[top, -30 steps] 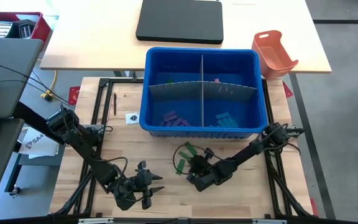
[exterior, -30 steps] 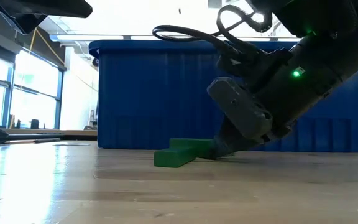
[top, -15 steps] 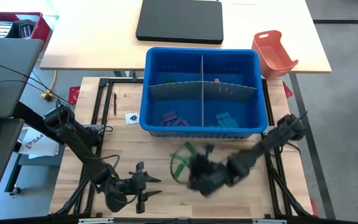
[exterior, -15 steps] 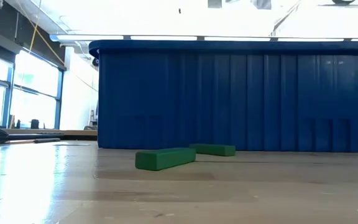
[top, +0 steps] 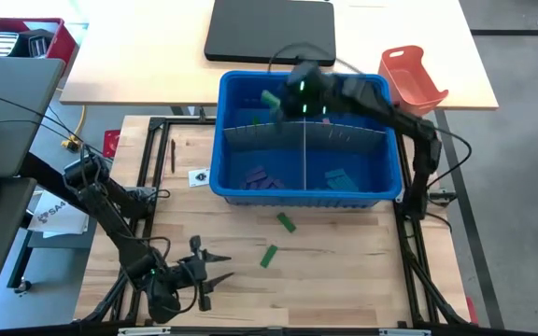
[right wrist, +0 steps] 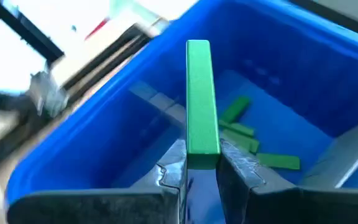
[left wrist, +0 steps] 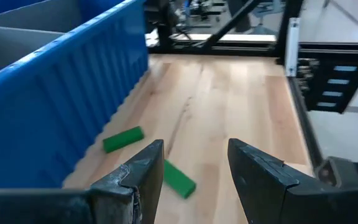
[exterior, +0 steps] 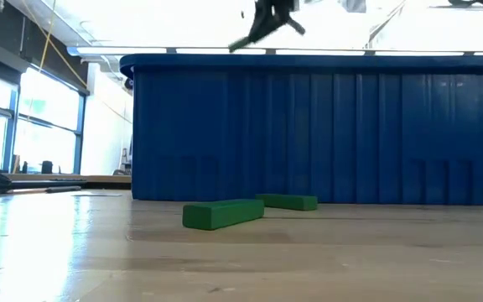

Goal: Sort blocks
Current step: Put the green block into the blue bin with the other green block

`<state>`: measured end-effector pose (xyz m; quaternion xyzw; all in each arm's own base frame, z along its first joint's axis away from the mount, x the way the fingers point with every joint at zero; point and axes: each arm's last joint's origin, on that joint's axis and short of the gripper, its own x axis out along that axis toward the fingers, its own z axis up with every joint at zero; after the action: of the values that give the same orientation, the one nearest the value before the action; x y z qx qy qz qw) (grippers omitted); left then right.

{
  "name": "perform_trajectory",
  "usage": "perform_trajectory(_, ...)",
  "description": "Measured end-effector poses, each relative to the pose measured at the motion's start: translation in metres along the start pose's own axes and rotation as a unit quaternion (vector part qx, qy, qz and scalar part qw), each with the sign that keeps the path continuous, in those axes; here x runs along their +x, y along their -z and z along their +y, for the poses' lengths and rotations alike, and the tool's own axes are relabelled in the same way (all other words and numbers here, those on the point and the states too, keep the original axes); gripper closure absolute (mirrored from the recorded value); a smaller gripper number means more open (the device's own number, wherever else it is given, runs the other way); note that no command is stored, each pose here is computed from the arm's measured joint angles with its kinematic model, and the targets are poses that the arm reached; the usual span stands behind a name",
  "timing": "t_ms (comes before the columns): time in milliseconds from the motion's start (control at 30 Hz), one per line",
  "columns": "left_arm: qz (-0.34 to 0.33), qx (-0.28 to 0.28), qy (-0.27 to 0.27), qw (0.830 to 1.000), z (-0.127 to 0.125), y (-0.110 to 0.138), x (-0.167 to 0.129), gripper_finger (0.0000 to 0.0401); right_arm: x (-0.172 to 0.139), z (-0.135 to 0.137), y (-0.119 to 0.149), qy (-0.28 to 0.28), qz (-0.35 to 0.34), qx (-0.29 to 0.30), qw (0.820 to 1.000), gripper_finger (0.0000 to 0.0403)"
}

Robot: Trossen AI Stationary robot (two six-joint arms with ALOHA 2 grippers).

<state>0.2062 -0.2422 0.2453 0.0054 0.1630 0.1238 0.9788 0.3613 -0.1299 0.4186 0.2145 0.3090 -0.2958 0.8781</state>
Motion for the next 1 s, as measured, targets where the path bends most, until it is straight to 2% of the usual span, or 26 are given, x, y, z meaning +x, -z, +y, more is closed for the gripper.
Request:
perform_trajectory(133, 0.008, 0.006, -0.022, 1.000, 0.005, 0.004, 0.002, 0.0229, 0.037, -0.058, -0.016, -0.033, 0.001, 0.092, 0.995, 0.0354)
perform_trajectory(233, 0.004, 0.017, -0.043, 0.999, 0.009, 0.004, 0.005, 0.0229, 0.066, -0.077, -0.017, -0.073, 0.009, 0.119, 0.990, 0.0354)
perform_trajectory(433, -0.002, 0.054, -0.083, 0.995, 0.018, -0.001, 0.018, 0.0229, 0.123, -0.080, -0.016, -0.093, 0.032, 0.124, 0.987, 0.0354)
perform_trajectory(633, 0.012, 0.062, -0.098, 0.993, 0.027, -0.004, 0.032, 0.0229, 0.161, -0.080, -0.019, -0.100, 0.043, 0.137, 0.985, 0.0354)
perform_trajectory(833, 0.034, 0.056, -0.085, 0.994, 0.030, -0.004, 0.038, 0.0229, 0.193, -0.078, -0.018, -0.097, 0.055, 0.139, 0.984, 0.0354)
perform_trajectory(1000, 0.033, 0.051, -0.078, 0.995, 0.028, -0.003, 0.035, 0.0229, 0.217, -0.092, -0.001, -0.069, 0.101, 0.166, 0.979, 0.0354)
